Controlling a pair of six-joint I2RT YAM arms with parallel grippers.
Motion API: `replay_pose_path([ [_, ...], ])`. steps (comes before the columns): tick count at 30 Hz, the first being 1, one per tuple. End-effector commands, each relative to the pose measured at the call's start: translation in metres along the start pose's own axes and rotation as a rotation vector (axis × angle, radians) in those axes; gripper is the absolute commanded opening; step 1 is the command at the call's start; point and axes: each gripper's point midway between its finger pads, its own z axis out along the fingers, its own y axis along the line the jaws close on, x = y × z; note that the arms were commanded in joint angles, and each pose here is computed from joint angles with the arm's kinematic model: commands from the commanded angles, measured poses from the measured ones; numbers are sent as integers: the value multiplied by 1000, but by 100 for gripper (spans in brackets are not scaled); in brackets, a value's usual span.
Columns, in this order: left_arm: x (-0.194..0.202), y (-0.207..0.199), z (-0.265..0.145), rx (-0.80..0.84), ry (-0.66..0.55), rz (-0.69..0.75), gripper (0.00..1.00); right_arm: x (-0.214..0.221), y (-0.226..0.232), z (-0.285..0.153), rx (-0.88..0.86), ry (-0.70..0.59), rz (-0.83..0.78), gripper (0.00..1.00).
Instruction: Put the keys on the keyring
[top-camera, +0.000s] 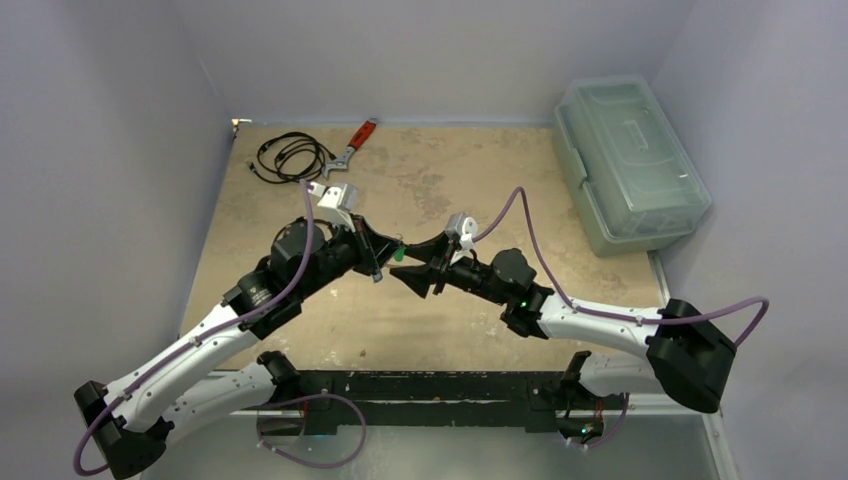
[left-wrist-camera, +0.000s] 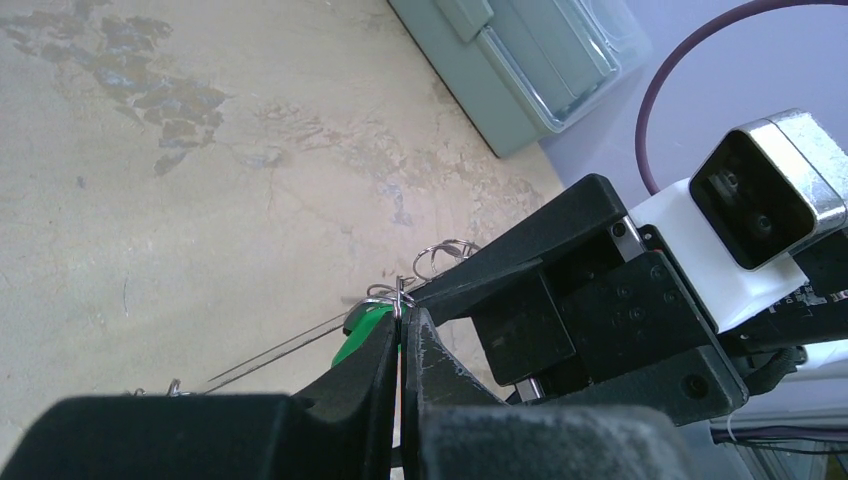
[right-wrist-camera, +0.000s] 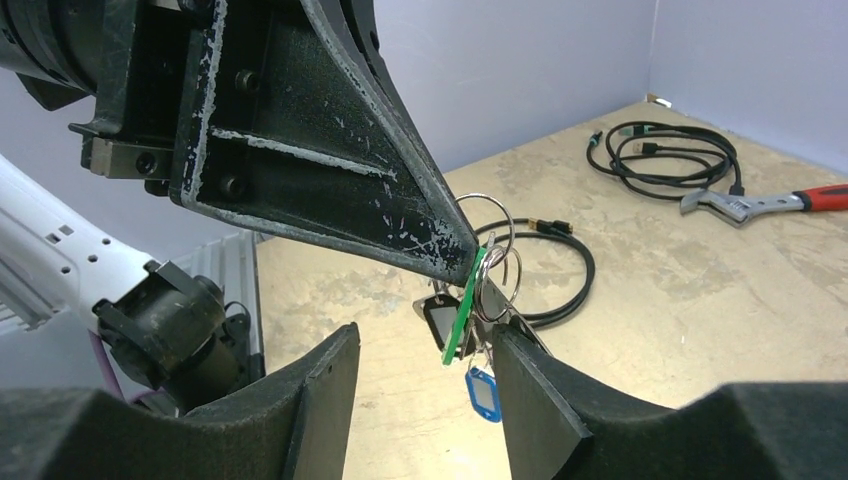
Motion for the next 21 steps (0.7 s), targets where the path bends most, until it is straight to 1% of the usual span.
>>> replay_pose_path([
  [1, -22, -17, -4, 63, -90, -35, 0, -26, -3, 8, 21, -66, -2, 55],
  [3, -21, -17, -4, 66, -90, -44, 0, -28, -4, 8, 30, -72, -4, 54],
  [10, -20, -20, -4, 83, -91, -82, 0, -34, -6, 7, 40, -100, -15, 41],
  [21, -21, -21, -6, 90, -106, -120, 0, -35, -13, 9, 77, -111, -17, 37],
])
